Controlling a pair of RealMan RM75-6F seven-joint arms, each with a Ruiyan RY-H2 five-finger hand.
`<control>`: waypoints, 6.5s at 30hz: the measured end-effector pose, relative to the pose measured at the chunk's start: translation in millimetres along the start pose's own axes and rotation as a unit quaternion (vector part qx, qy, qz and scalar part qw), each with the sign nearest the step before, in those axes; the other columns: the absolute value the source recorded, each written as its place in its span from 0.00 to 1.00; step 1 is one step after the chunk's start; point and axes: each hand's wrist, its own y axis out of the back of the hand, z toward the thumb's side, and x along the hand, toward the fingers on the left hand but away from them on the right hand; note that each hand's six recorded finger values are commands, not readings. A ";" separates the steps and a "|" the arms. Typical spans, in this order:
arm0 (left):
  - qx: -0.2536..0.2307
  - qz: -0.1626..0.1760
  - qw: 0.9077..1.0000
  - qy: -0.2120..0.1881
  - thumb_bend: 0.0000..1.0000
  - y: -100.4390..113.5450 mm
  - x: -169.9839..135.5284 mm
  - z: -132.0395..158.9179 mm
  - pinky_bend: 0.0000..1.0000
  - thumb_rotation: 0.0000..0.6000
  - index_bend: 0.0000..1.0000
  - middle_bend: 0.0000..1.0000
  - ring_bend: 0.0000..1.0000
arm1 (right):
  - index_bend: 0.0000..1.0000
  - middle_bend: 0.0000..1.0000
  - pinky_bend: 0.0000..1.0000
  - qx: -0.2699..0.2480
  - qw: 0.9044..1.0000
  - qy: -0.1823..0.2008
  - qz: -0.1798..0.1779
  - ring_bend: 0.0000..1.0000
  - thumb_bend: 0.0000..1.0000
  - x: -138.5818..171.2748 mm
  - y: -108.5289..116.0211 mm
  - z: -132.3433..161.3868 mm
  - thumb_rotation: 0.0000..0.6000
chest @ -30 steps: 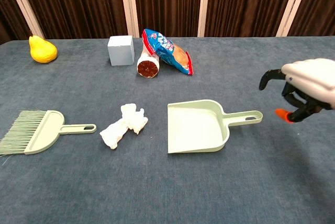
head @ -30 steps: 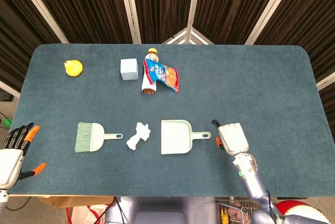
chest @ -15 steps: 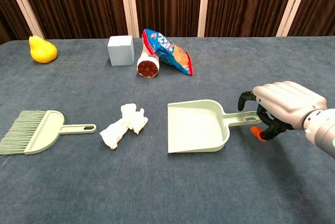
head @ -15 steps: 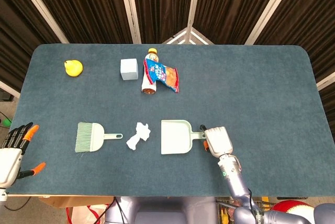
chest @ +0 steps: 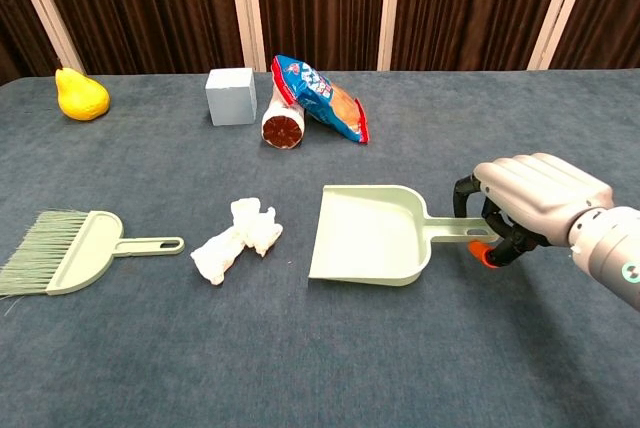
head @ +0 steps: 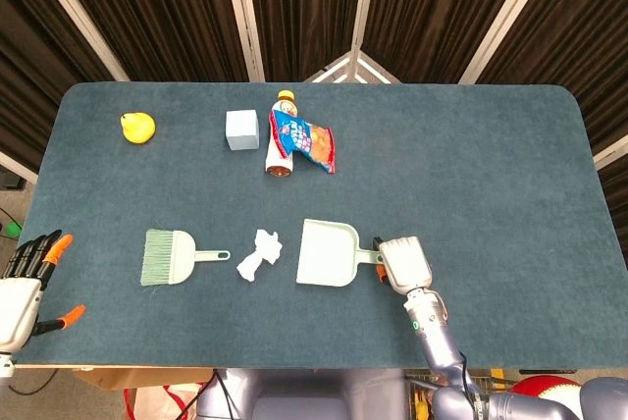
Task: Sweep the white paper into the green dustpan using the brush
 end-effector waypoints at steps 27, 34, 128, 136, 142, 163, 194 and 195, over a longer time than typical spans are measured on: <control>0.004 -0.052 0.998 0.028 0.30 -13.8 118.7 54.9 1.00 1.00 0.47 1.00 1.00 | 0.61 0.86 0.87 0.016 1.000 0.008 -0.012 0.87 0.47 8.0 15.2 -1.1 1.00; 0.015 -0.116 0.992 0.043 0.32 -53.5 140.5 91.9 1.00 1.00 0.47 1.00 1.00 | 0.61 0.86 0.87 0.017 1.000 0.005 -0.010 0.87 0.47 5.7 10.5 -2.0 1.00; -0.265 -0.152 0.951 -0.045 0.63 -109.0 174.9 329.1 1.00 1.00 0.78 1.00 1.00 | 0.61 0.86 0.87 0.075 0.997 -0.025 -0.013 0.87 0.48 2.5 6.1 -9.2 1.00; -0.322 -0.117 0.934 -0.100 0.63 -86.6 177.6 380.0 1.00 1.00 0.78 1.00 1.00 | 0.61 0.86 0.87 0.068 0.997 -0.023 -0.012 0.87 0.48 4.5 8.2 -8.4 1.00; -0.346 -0.088 0.927 -0.118 0.63 -70.6 178.4 380.5 1.00 1.00 0.78 1.00 1.00 | 0.61 0.86 0.87 0.070 0.997 -0.019 -0.017 0.87 0.48 6.7 12.9 -6.3 1.00; -0.332 -0.056 0.937 -0.089 0.63 -27.0 181.3 284.8 1.00 1.00 0.78 1.00 1.00 | 0.61 0.86 0.87 0.080 0.996 -0.029 -0.005 0.87 0.48 19.1 3.0 -8.5 1.00; -0.312 -0.127 0.937 -0.089 0.62 -110.9 172.1 339.8 1.00 1.00 0.78 1.00 1.00 | 0.61 0.86 0.87 0.066 0.998 -0.025 -0.005 0.87 0.48 14.0 7.6 -1.4 1.00; -0.313 -0.127 0.937 -0.089 0.61 -112.3 172.3 342.2 1.00 1.00 0.78 1.00 1.00 | 0.61 0.86 0.87 0.066 0.997 -0.026 -0.005 0.87 0.48 14.0 8.2 -1.9 1.00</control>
